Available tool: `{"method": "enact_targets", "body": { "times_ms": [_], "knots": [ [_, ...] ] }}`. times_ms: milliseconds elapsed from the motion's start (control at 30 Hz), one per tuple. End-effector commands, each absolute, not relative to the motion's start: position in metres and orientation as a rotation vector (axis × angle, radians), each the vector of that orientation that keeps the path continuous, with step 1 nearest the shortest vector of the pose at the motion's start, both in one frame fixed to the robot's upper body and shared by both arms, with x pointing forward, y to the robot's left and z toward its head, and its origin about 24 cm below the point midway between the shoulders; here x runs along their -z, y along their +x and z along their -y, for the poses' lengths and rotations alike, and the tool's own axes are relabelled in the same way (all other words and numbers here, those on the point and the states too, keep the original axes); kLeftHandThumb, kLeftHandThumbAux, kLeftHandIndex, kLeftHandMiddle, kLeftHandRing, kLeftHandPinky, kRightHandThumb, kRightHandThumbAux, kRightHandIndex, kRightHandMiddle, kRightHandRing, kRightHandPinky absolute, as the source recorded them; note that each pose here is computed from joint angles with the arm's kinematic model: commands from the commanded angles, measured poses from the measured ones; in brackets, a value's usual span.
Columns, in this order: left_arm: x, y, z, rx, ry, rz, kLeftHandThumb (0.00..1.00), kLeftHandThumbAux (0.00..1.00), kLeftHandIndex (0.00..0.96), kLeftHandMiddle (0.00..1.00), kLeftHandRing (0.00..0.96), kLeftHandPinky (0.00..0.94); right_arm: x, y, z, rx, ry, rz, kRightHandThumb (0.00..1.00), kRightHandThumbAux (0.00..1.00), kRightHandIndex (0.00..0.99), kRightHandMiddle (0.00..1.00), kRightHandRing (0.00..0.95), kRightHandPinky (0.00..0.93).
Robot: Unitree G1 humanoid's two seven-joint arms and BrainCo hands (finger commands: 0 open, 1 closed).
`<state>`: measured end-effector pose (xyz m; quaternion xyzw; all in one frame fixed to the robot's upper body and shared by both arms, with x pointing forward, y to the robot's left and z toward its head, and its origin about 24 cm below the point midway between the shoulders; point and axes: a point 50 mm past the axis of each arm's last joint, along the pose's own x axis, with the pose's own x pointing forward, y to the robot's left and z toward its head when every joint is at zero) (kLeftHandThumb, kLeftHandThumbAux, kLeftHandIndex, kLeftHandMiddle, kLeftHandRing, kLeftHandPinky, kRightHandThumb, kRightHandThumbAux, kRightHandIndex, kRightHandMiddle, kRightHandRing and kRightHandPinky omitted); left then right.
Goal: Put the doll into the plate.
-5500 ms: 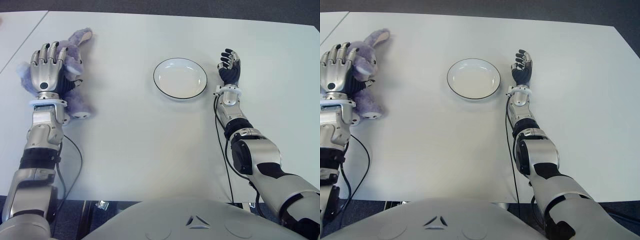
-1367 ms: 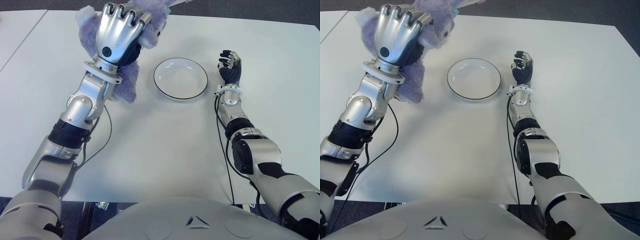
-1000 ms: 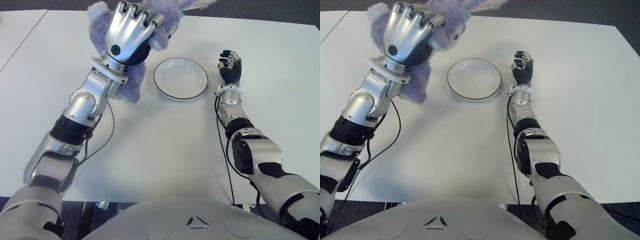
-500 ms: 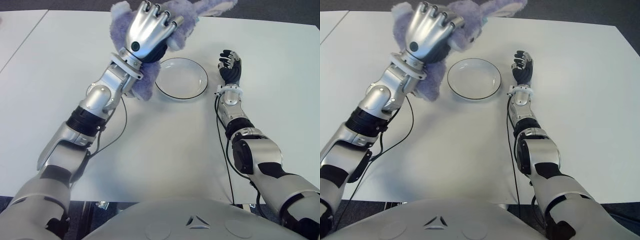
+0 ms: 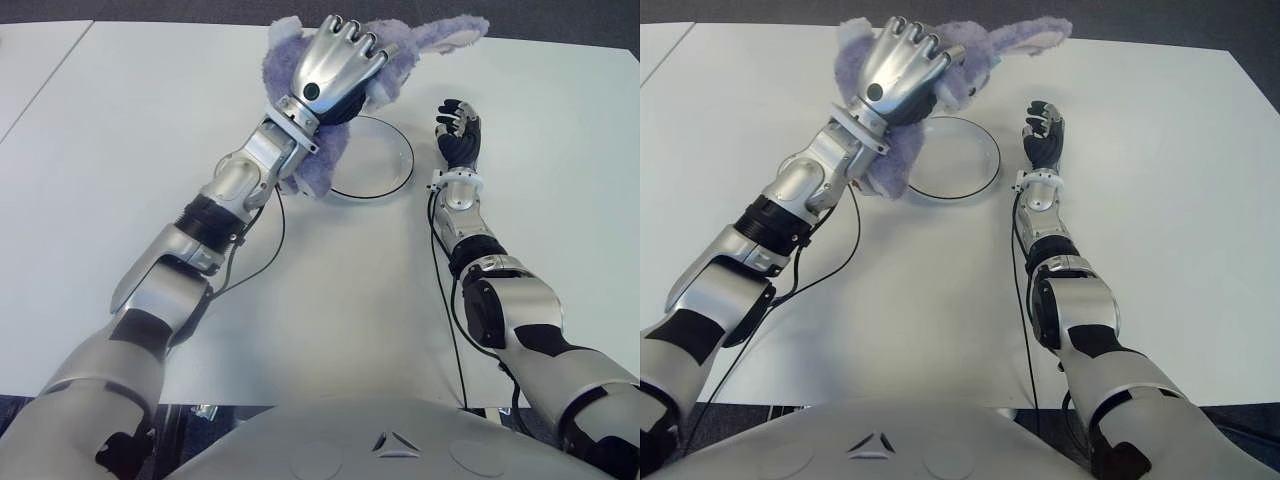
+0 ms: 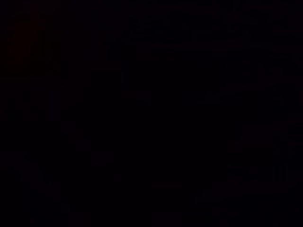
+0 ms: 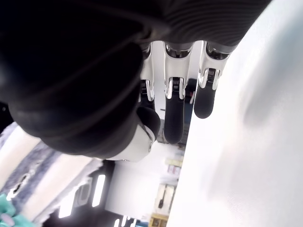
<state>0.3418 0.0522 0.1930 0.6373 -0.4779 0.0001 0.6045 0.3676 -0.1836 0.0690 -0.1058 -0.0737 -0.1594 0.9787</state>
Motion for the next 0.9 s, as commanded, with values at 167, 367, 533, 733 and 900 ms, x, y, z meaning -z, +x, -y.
{"method": "enact_targets", "body": {
  "times_ms": [167, 367, 533, 733, 900],
  "knots": [
    [-0.165, 0.354, -0.033, 0.048, 1.464, 1.071, 0.732, 0.696, 0.444, 0.838, 0.844, 0.86, 0.072, 0.266, 0.183, 0.308, -0.26, -0.379, 0.822, 0.911, 0.262, 0.302, 0.317, 0.226],
    [-0.153, 0.358, -0.032, 0.064, 1.455, 1.001, 0.73, 0.696, 0.444, 0.832, 0.835, 0.851, 0.072, 0.265, 0.183, 0.31, -0.26, -0.375, 0.825, 0.907, 0.262, 0.308, 0.319, 0.217],
    [-0.145, 0.36, -0.033, 0.058, 1.443, 0.956, 0.729, 0.696, 0.444, 0.824, 0.827, 0.845, 0.073, 0.264, 0.182, 0.312, -0.252, -0.378, 0.824, 0.908, 0.255, 0.309, 0.317, 0.213],
    [-0.136, 0.361, -0.039, 0.044, 1.433, 0.896, 0.729, 0.696, 0.443, 0.822, 0.823, 0.844, 0.073, 0.264, 0.183, 0.313, -0.246, -0.38, 0.835, 0.906, 0.245, 0.306, 0.327, 0.223],
    [-0.132, 0.36, -0.041, 0.039, 1.421, 0.876, 0.729, 0.696, 0.443, 0.82, 0.821, 0.844, 0.073, 0.263, 0.185, 0.315, -0.25, -0.377, 0.858, 0.894, 0.234, 0.307, 0.345, 0.223]
  ]
}}
